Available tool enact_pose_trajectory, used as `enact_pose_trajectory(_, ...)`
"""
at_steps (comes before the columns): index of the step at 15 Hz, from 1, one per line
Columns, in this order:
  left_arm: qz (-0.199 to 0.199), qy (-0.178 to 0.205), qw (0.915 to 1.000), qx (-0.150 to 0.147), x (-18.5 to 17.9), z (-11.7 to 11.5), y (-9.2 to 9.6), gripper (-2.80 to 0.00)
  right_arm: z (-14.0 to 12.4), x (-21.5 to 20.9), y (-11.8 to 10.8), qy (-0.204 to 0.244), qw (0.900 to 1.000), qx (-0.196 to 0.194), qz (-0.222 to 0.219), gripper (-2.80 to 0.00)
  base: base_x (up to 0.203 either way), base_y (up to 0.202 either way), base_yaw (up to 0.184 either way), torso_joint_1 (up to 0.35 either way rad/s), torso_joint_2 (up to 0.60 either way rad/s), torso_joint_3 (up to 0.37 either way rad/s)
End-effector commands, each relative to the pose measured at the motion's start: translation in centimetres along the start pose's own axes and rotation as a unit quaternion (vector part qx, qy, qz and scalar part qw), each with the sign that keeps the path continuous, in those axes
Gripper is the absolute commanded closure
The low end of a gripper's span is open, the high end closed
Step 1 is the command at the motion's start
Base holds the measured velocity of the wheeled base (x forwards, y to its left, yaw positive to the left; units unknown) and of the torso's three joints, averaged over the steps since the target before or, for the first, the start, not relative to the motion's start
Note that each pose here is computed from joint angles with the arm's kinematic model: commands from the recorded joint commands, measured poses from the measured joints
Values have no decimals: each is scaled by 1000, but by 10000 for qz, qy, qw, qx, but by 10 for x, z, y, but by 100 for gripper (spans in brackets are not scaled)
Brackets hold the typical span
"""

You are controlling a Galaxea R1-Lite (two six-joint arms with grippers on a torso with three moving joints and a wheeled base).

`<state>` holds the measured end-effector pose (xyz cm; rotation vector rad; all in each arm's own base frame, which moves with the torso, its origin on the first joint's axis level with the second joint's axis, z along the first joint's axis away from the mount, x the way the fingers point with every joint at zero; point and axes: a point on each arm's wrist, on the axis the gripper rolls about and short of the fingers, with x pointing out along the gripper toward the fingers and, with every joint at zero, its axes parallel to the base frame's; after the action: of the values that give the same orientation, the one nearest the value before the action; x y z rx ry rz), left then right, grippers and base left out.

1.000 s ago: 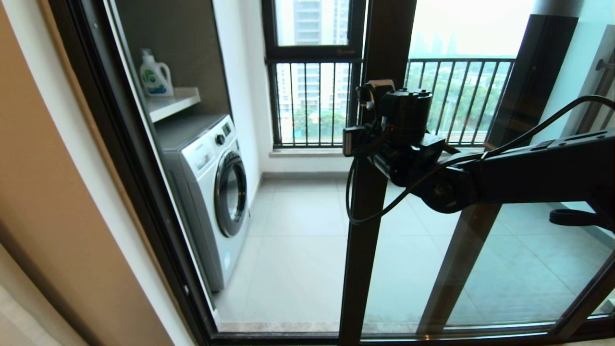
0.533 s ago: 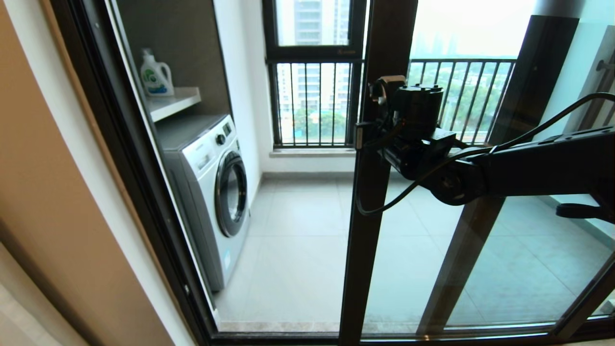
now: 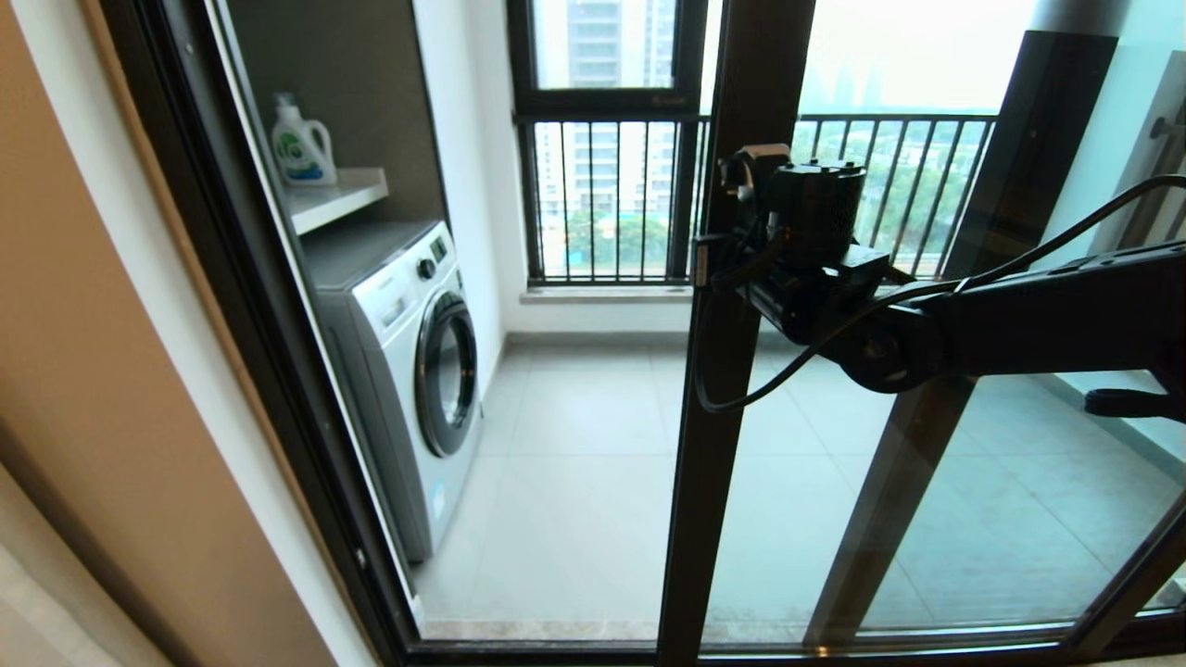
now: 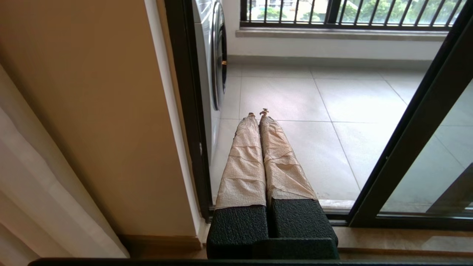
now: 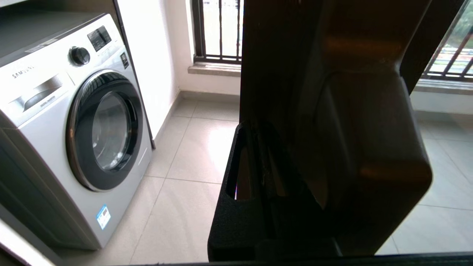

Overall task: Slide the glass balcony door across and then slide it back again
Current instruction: Open the slid door

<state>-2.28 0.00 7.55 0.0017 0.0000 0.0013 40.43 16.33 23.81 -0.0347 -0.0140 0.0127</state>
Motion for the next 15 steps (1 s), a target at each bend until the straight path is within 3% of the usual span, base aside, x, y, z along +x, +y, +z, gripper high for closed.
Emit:
enact_pose_trajectory(1, 1, 8, 10000, -1, 0, 0, 0, 0, -1, 0, -10, 21, 9999, -13, -144, 0, 0, 0, 0, 0, 0, 0)
enact_pose_trajectory(7, 1, 8, 10000, -1, 0, 0, 0, 0, 2, -2, -29, 12, 9994, -17, -331, 0, 0, 0, 0, 0, 0, 0)
enact_pose_trajectory(11, 1, 8, 10000, -1, 0, 0, 0, 0, 1, -10, -54, 77, 9984, -55, -560, 0, 0, 0, 0, 0, 0, 0)
enact_pose_trajectory(15, 1, 8, 10000, -1, 0, 0, 0, 0, 7, -15, -60, -22, 9982, -41, -600, 0, 0, 0, 0, 0, 0, 0)
